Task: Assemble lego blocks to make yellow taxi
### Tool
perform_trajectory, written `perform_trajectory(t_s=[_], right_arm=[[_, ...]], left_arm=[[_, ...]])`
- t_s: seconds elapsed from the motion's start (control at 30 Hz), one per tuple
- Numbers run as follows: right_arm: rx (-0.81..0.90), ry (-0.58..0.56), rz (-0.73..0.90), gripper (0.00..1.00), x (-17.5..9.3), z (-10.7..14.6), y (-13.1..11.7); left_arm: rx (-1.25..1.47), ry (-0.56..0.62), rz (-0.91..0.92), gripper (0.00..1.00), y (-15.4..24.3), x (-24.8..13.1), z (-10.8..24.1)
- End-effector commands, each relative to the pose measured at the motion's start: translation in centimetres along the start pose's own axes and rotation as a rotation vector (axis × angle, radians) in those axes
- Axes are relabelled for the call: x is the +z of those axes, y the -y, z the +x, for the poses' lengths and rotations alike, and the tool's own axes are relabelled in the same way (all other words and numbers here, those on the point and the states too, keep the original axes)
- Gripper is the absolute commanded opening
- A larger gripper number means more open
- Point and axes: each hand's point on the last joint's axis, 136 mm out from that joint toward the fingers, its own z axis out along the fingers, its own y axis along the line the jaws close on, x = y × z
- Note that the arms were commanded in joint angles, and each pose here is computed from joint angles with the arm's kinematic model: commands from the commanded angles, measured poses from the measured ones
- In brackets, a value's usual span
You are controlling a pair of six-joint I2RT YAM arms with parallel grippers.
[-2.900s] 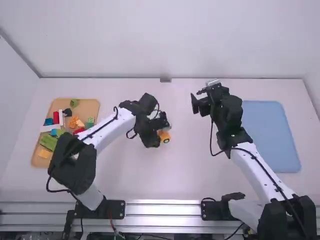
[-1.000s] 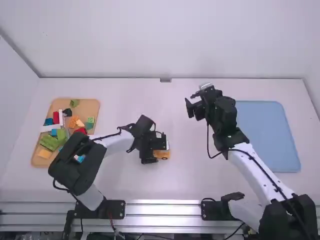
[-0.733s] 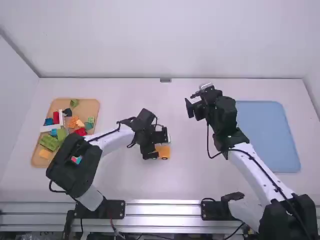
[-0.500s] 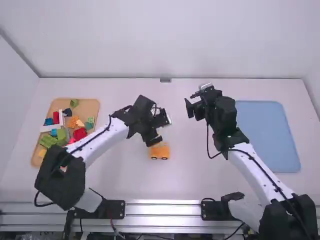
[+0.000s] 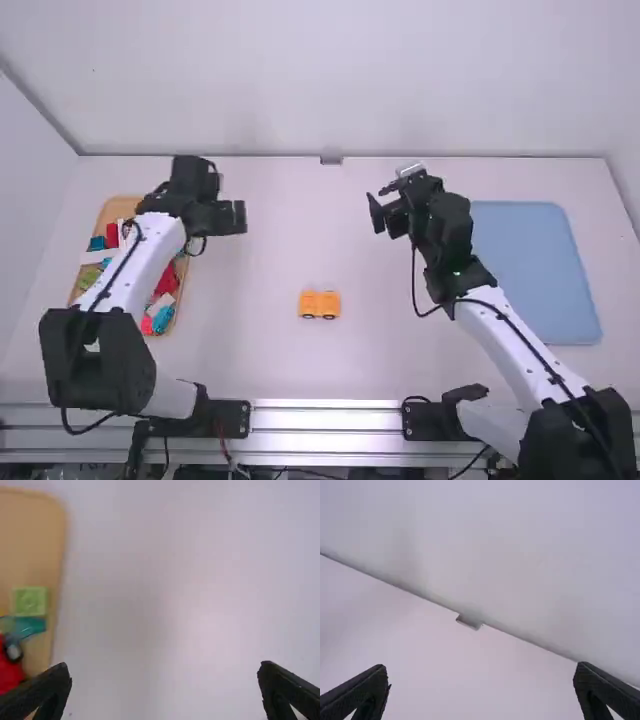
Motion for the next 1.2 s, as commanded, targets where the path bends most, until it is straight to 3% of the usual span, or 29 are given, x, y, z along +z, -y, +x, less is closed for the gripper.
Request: perform_trajectory(t_s=[0.0,0.27,0.53,0.67,0.97,1.17], right_arm=[[0.0,0.041,0.004,0.98,0.1,-1.9,0.2],[0.002,0.046,0.005,0.98,0.1,-2.0,0.2],[-0.001,0.05,0.007,0.99,0.1,-2.1,0.3],[-0.002,0.057,0.009,0.98,0.1,-2.3,0.4],[-0.002,0.055,0.01,0.99,0.1,-2.2,0.4],[-0.001,0.054,0.009,0.99,0.1,-2.2,0.4]], left_arm=[[-0.225,0.054,-0.038,0.99,-2.8,-1.7,-1.4],[-0.456,0.02,-0.163,0.99,-8.0,-2.2,0.1],[-0.658,0.016,-0.6,0.99,-14.9,-5.0,4.0],[-0.733,-0.01,-0.702,0.99,-17.3,-7.2,5.2],[-0.804,-0.042,-0.582,0.99,-22.0,-9.2,4.8],[-0.908,-0.109,-0.46,0.99,-26.3,-8.6,7.6]])
